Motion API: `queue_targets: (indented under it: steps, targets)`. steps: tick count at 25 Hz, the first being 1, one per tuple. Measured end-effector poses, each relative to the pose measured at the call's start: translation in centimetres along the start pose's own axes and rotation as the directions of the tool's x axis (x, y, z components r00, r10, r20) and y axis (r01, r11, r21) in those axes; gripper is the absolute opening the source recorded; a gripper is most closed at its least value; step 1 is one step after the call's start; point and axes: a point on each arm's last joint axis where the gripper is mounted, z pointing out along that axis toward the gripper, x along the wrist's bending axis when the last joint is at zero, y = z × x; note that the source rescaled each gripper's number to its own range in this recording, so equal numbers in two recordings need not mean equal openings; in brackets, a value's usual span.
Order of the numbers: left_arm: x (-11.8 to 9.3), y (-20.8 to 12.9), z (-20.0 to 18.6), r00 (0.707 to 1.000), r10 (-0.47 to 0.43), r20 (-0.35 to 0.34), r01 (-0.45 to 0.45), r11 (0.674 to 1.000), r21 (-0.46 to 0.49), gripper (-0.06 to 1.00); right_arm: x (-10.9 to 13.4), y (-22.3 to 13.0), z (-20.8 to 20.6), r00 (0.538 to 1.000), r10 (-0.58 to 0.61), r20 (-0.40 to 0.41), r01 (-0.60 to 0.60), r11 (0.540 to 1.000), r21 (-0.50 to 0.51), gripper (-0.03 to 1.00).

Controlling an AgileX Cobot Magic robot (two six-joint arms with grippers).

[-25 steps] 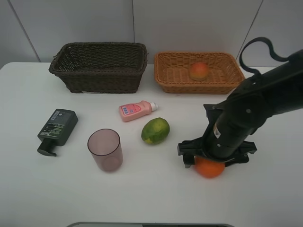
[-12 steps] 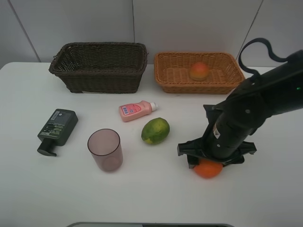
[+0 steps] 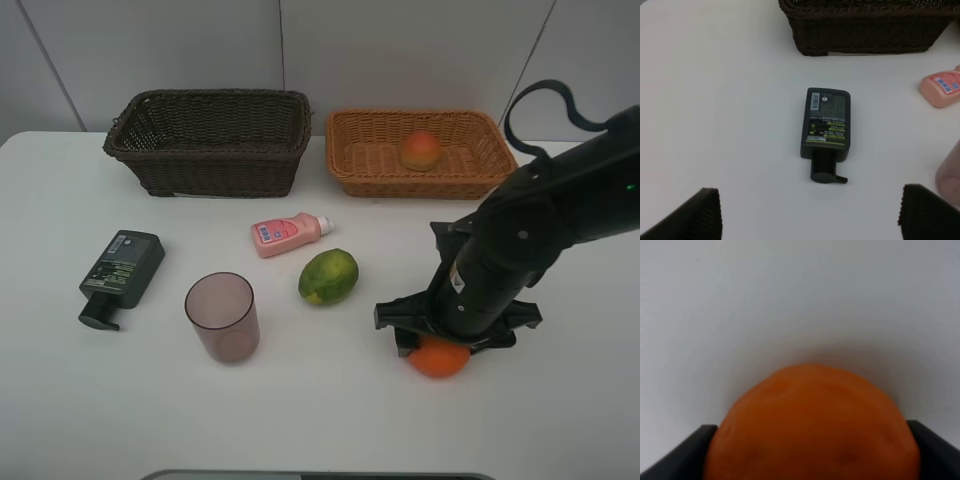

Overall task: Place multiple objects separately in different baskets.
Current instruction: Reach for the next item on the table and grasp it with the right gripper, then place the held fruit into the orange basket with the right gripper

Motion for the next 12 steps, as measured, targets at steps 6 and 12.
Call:
queue_targets:
  steps: [6,12]
  targets:
    - [0.0,0.0,0.0,1.0,0.0,0.0,0.0,1.0,0.0,0.92,0.1,0.4,-0.6,0.999,0.005,0.038,-0.007,0.999,0.033,0.38]
    - [0.0,0.0,0.0,1.0,0.0,0.0,0.0,1.0,0.0,0.92,0.7,2.6,-3.2,0.986,-0.114,0.124,0.105,0.992,0.074,0.38]
